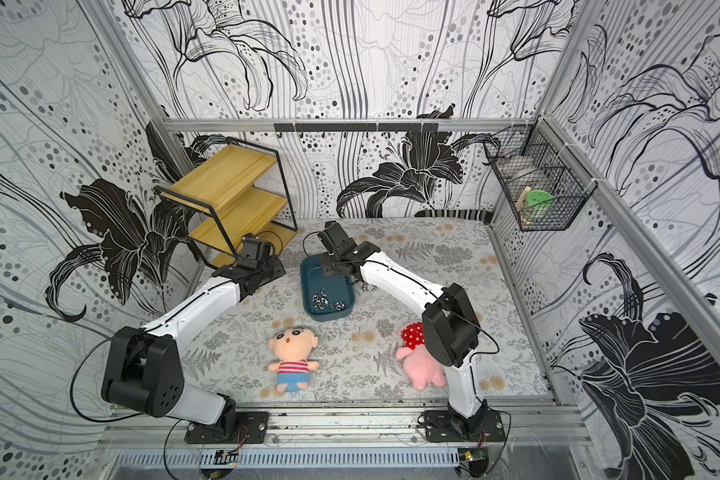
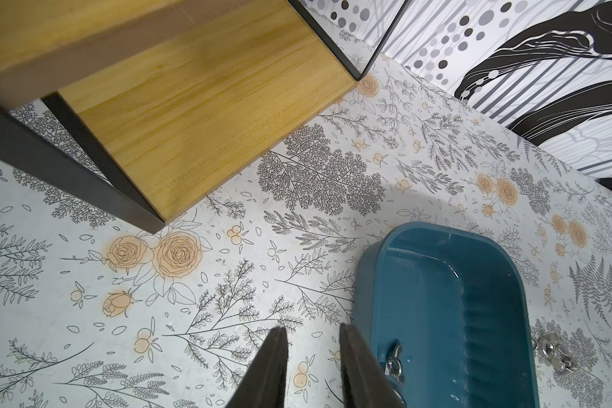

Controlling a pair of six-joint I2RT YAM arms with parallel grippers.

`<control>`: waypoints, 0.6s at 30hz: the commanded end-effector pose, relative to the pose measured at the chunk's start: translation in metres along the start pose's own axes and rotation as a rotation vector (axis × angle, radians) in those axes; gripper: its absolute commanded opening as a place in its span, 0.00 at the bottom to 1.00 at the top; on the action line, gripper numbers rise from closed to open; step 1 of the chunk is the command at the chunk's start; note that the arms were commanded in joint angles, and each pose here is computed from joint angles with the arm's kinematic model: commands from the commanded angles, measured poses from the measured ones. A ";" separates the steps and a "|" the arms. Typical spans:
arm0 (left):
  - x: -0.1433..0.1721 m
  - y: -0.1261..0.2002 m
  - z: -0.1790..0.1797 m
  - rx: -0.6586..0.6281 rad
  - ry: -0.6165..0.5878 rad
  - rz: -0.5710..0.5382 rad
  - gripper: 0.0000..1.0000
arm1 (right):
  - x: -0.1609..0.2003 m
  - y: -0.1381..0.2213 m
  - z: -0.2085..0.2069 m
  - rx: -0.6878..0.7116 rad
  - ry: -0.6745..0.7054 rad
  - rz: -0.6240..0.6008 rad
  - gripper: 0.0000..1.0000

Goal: Take out the wing nut from the storage box
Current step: Pick up the wing nut from the storage box.

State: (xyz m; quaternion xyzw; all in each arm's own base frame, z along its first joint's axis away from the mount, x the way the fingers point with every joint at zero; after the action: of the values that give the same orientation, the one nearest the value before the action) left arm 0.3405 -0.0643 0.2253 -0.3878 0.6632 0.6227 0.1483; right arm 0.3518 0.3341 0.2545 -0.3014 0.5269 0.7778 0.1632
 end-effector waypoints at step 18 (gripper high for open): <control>-0.005 0.009 -0.002 0.006 0.003 -0.033 0.32 | 0.051 -0.088 0.003 -0.013 0.003 0.238 0.32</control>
State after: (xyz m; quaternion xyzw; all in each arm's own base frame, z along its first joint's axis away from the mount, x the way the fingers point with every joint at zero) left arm 0.3401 -0.0641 0.2248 -0.3873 0.6626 0.6238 0.1478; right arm 0.3624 0.3613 0.1639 -0.2505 0.5562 0.7889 0.0741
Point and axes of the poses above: each gripper's point midway between its finger pads, its own y axis back along the fingers, its own z axis along the line the jaws close on, x = y × z, the point moved 10 cm from there along y, back along the fingers, and after that the axes turned 8 degrees about -y, right-handed, at the moved point
